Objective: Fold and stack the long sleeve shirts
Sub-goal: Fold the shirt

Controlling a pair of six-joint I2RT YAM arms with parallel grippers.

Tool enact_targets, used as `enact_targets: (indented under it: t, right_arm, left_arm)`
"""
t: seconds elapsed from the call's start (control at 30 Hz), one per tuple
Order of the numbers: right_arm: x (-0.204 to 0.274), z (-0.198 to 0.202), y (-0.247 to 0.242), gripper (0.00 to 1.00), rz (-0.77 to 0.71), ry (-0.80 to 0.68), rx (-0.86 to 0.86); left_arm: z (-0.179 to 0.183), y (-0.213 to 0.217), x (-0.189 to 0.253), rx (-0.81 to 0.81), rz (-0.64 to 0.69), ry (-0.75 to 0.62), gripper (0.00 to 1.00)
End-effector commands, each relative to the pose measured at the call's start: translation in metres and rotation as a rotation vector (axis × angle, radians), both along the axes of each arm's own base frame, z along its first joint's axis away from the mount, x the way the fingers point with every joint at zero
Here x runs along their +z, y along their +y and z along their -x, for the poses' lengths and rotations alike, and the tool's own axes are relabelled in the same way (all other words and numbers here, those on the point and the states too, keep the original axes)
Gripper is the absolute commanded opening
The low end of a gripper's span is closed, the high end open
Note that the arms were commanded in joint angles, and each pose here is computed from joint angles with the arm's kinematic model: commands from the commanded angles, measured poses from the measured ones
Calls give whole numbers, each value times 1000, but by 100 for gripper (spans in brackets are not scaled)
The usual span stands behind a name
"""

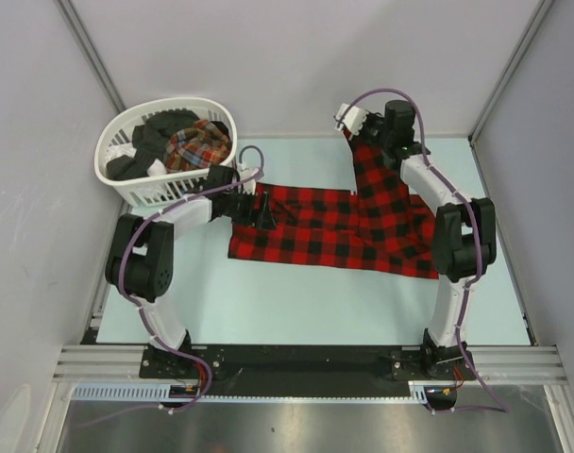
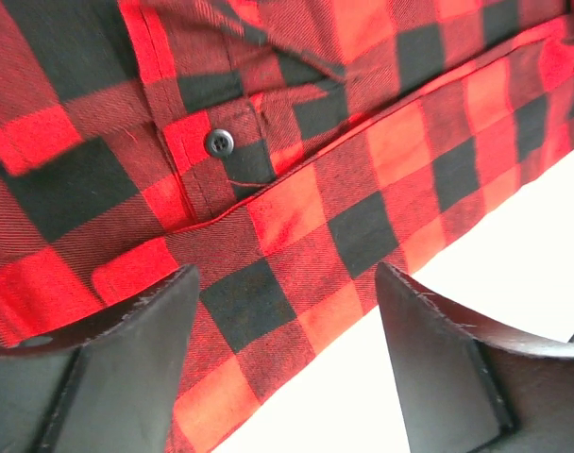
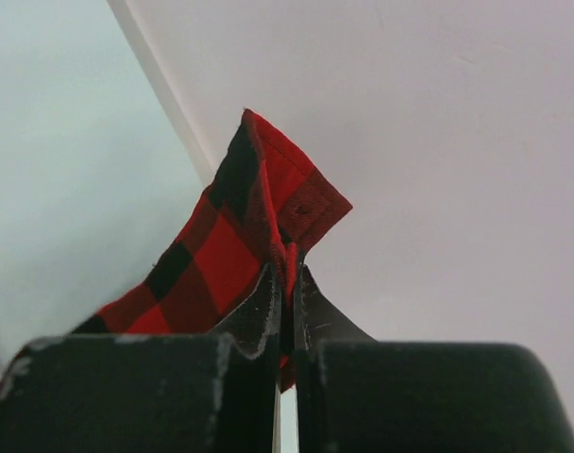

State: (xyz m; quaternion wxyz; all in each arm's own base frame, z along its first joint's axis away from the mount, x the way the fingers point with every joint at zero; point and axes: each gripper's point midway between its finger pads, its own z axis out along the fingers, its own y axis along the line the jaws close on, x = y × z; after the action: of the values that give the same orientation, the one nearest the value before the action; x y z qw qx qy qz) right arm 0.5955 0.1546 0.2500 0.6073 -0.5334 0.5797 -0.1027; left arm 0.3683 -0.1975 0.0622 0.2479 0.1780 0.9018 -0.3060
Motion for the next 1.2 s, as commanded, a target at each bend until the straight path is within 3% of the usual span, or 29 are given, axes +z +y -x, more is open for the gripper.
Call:
enact_targets:
  t: [0.0, 0.37, 0.5, 0.87, 1.17]
  right_arm:
    - [9, 16, 21, 0, -67, 59, -126]
    - [13, 101, 83, 0, -278, 347, -217]
    - [21, 131, 101, 0, -385, 409, -227]
    - [-16, 157, 152, 0, -753, 606, -510]
    - [-52, 176, 202, 0, -744, 672, -497]
  left_arm:
    - [-18, 2, 51, 26, 124, -121, 90]
    - [-15, 27, 99, 77, 145, -249, 94]
    - [-6, 38, 107, 97, 182, -237, 96]
    - [1, 61, 105, 140, 238, -203, 97]
    - [-8, 71, 96, 196, 230, -182, 93]
